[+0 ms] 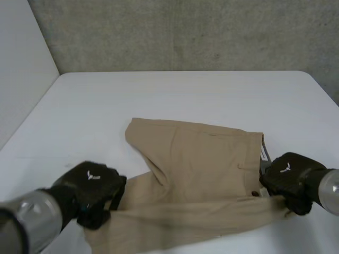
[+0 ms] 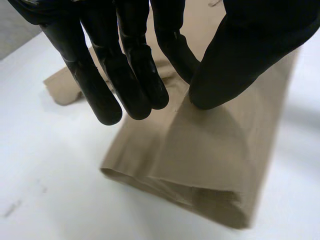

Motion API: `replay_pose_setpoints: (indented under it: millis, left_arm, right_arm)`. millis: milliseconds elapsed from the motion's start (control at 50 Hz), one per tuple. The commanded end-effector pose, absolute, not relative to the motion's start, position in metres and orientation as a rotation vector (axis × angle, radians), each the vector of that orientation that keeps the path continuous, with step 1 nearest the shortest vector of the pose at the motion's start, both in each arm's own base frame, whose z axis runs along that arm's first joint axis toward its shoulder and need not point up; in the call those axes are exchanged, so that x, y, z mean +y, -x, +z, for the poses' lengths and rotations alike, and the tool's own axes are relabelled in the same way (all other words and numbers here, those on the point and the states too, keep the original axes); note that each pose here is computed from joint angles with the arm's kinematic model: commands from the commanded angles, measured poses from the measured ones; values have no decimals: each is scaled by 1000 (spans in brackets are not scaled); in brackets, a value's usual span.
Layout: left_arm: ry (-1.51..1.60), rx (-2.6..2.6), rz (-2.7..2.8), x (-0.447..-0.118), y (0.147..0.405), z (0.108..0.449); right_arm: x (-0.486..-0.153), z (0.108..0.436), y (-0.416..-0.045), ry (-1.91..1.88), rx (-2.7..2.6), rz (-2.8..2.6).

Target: Fold the shorts.

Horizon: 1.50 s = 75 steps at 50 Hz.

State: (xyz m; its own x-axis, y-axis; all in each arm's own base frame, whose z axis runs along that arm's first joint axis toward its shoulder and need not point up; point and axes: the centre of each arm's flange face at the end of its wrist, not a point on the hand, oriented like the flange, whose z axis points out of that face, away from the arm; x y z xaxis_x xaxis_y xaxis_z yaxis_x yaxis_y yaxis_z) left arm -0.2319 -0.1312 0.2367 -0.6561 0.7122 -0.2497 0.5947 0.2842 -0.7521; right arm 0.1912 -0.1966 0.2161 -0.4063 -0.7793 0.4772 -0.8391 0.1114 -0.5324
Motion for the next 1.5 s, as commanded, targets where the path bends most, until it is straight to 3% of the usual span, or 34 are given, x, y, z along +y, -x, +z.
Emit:
replay_pose_setpoints:
  millis: [20, 200, 320, 540, 660, 1100, 1500]
  left_arm:
    - [1248, -2413, 1286, -151, 244, 218]
    - [1236, -2325, 1431, -170, 257, 223]
    - [1083, -2298, 1687, -220, 249, 233]
    - [1102, -2420, 1509, -269, 266, 158]
    - [1121, -2419, 1476, -284, 279, 139]
    - [1133, -2270, 1589, -310, 328, 132]
    - [1143, -2258, 1592, -318, 339, 118]
  right_arm:
    - [-215, 202, -193, -1558, -2339, 1198]
    - [-208, 194, -199, -1599, -2354, 1162]
    - [-209, 193, -198, -1591, -2358, 1161]
    - [-207, 192, -199, -1594, -2368, 1157]
    - [-206, 192, -199, -1594, -2368, 1159]
    - [-207, 183, -199, -1600, -2376, 1144]
    - [-210, 172, -200, -1612, -2395, 1109]
